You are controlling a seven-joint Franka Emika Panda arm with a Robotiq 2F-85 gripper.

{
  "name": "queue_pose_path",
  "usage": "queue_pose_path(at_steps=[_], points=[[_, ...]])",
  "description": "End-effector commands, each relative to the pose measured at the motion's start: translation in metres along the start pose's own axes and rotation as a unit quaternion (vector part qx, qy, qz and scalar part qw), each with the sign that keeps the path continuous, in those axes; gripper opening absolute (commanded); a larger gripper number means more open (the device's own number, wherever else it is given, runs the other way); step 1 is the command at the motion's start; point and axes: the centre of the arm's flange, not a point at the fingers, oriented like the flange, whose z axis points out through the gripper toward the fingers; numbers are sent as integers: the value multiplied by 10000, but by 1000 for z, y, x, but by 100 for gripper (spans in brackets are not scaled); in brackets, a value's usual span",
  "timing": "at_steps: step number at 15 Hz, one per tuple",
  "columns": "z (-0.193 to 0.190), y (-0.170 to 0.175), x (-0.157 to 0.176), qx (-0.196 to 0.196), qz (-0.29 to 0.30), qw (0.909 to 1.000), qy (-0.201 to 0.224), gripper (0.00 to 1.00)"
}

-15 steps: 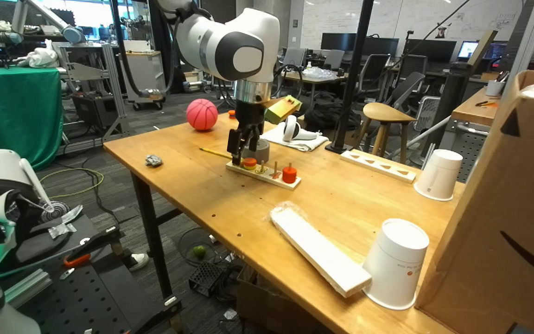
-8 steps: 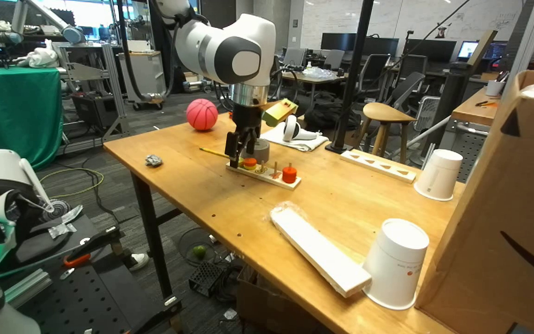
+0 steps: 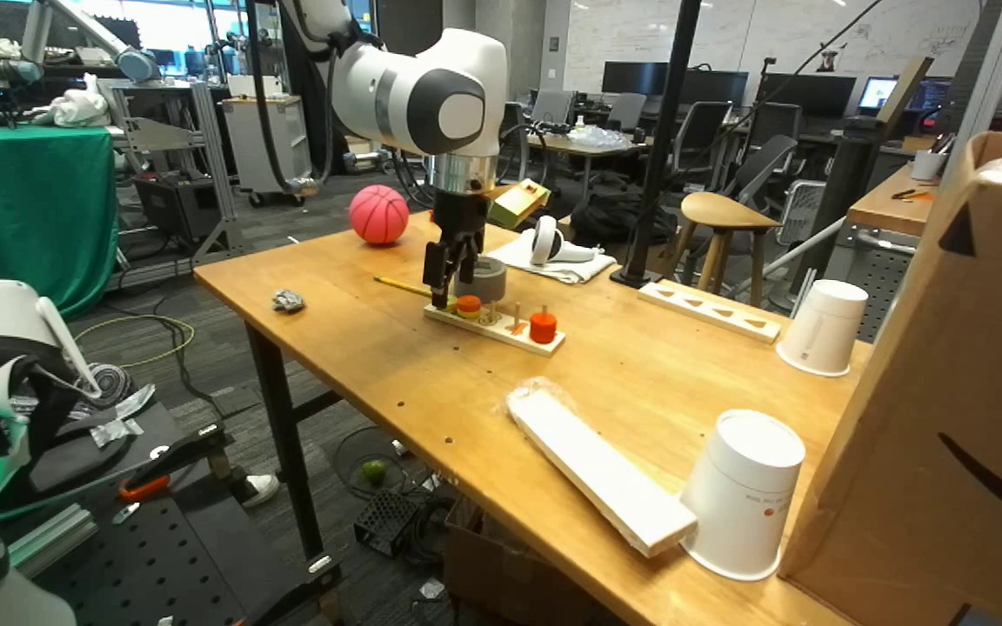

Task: Move the right and middle blocks blocks to the first right position, respectively

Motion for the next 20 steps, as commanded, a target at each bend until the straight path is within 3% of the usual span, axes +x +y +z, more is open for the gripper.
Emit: queue_pose_path(at_steps=[1,7,15,20], points=[[1,28,10,10,-143,9998,-115,100],[3,24,4,10,-169,9997,-182,100],[-7,11,-34,-32,121,9994,-319,100],[-10,4,-47,-49,268,9992,-295,93]])
